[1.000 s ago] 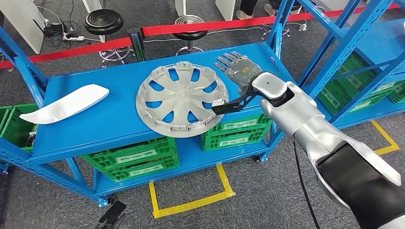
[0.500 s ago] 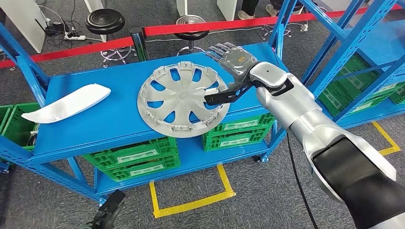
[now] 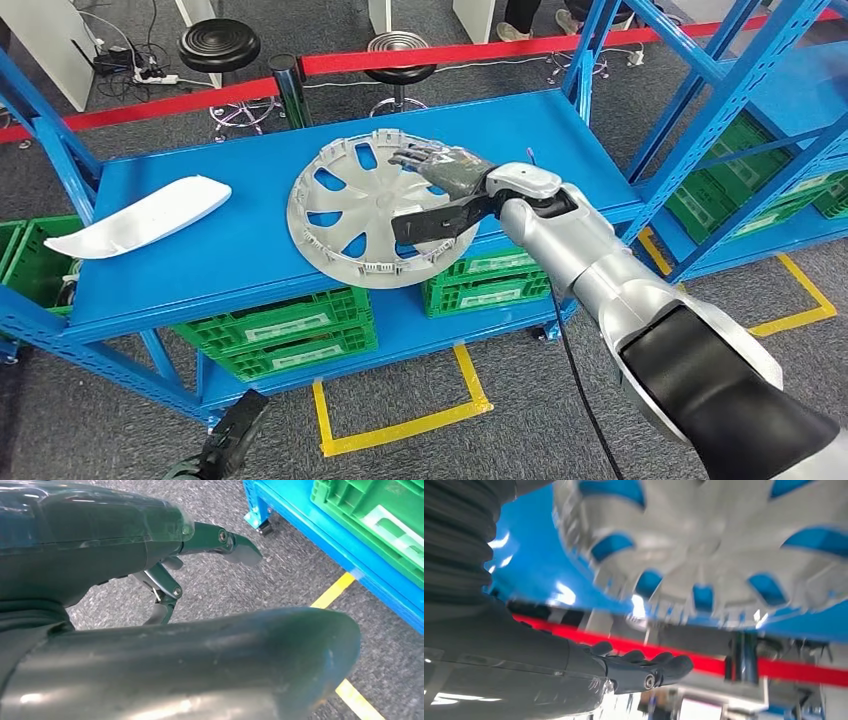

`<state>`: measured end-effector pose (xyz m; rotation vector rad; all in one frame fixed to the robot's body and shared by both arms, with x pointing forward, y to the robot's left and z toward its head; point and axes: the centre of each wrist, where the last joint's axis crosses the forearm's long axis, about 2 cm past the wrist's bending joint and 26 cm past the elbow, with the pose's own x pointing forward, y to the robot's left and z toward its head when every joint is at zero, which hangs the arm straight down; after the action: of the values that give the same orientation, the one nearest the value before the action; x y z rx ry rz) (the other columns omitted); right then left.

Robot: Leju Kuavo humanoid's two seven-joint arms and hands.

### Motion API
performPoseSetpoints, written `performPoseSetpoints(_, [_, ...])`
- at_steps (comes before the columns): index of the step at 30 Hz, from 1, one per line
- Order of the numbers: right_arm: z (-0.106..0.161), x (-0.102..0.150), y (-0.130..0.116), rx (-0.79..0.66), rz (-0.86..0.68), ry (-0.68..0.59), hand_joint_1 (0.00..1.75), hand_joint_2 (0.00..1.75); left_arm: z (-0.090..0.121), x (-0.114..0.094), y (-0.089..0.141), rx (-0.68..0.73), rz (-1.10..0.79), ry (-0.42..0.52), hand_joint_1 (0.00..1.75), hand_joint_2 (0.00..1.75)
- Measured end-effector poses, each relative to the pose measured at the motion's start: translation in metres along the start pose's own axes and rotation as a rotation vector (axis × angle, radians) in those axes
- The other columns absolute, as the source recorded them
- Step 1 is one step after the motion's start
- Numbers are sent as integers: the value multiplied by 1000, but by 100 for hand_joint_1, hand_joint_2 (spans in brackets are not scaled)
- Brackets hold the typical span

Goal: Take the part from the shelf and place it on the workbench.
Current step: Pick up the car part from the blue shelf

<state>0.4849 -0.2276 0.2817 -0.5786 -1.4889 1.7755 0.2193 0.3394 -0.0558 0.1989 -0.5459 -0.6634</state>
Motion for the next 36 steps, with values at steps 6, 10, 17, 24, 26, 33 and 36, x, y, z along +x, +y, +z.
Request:
performPoseSetpoints(6, [-9,16,27,34,-76,-20,0,175,0,-2,-6,-6,18,-1,0,0])
performPoseSetpoints(10, [-11,19,35,54,-99,-23,0,175,0,-2,-7,-7,31,-9,0,0])
performPoseSetpoints(17, [-10,18,52,104,-113,-14,0,175,1,-3,-9,-8,41,-16,0,0])
performPoseSetpoints(24, [-7,15,68,141,-115,2,0,175,2,-9,-13,-13,48,-7,0,0])
performPoseSetpoints(26, [-6,14,69,148,-115,4,0,175,2,-10,-14,-14,48,-5,0,0])
performPoseSetpoints(33, [-7,14,70,156,-129,12,0,175,2,-9,-14,-14,48,1,0,0])
performPoseSetpoints(36, [-7,15,70,160,-128,13,0,175,1,-8,-14,-14,48,3,0,0])
